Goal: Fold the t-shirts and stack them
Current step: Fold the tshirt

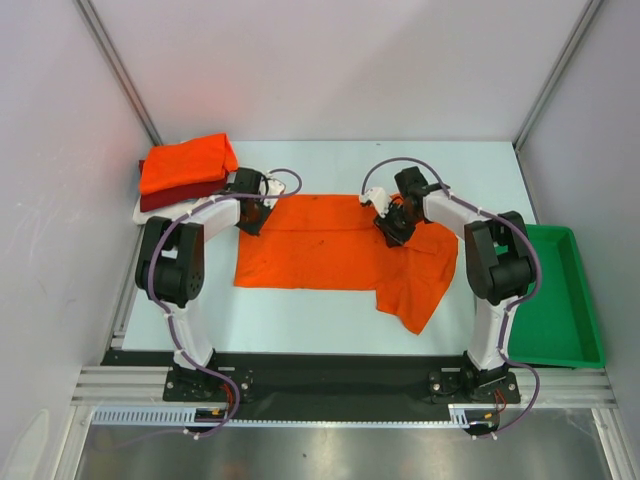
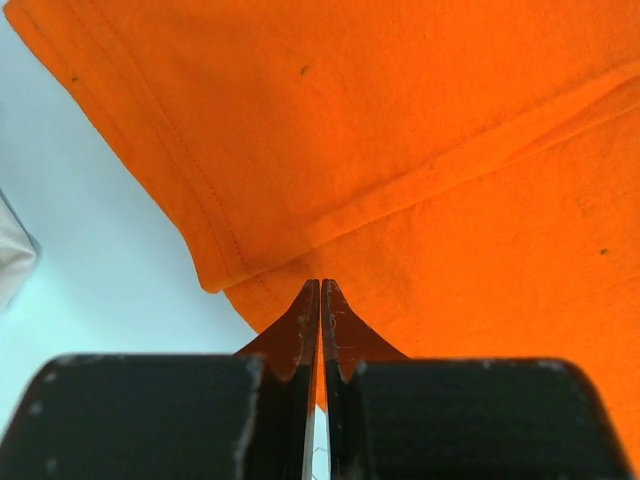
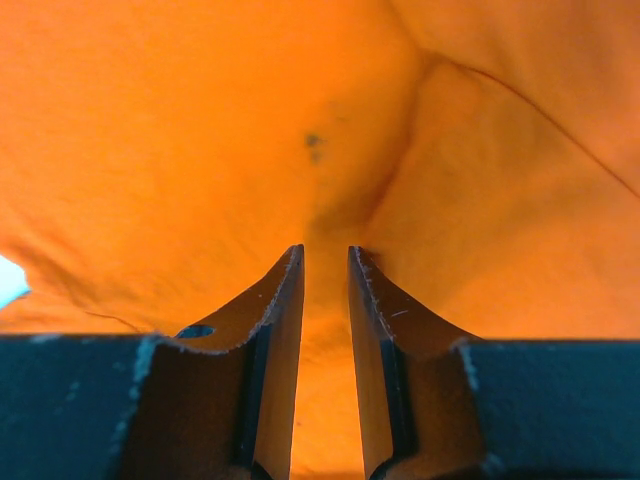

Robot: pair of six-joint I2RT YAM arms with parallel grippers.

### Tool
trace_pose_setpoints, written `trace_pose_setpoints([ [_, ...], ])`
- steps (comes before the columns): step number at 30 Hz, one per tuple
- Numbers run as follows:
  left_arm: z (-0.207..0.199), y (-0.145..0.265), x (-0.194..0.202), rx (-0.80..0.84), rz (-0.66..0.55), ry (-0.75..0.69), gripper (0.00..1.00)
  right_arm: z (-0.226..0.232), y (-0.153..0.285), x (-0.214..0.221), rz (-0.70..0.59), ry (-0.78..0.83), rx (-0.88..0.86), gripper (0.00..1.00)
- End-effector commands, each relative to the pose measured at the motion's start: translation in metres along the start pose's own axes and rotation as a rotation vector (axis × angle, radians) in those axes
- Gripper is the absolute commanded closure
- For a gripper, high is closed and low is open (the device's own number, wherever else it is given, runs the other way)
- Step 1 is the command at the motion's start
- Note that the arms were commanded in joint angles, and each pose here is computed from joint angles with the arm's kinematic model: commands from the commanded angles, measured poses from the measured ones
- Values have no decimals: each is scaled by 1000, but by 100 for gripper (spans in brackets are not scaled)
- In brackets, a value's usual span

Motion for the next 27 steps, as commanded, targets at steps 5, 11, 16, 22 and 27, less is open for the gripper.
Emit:
trace_pose_setpoints([
  [5,8,3,-15,-5,-51,32,94,-21,8,-19,-58,5,95,71],
  [11,7,3,-14,-5,-49,32,94,-28,12,-22,-77,-2,124,71],
  [16,7,3,-15,-6,-52,31,94,-32,28,-33,-120,-10,157,71],
  [22,9,3,-18,-8,-57,32,94,-32,40,-37,-143,-7,197,70],
  [27,9,5,-19,-10,-63,33,94,-14,48,-37,-148,20,136,72],
])
Point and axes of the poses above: each gripper's point midway between its finger pads, its own y axis back along the fingers, its own z axis along the line the jaws close on, x = y × z, the point moved 6 cm from there along y, back along the fingers, and after that the axes turned 13 degrees about -y, right-handed, at the moved point
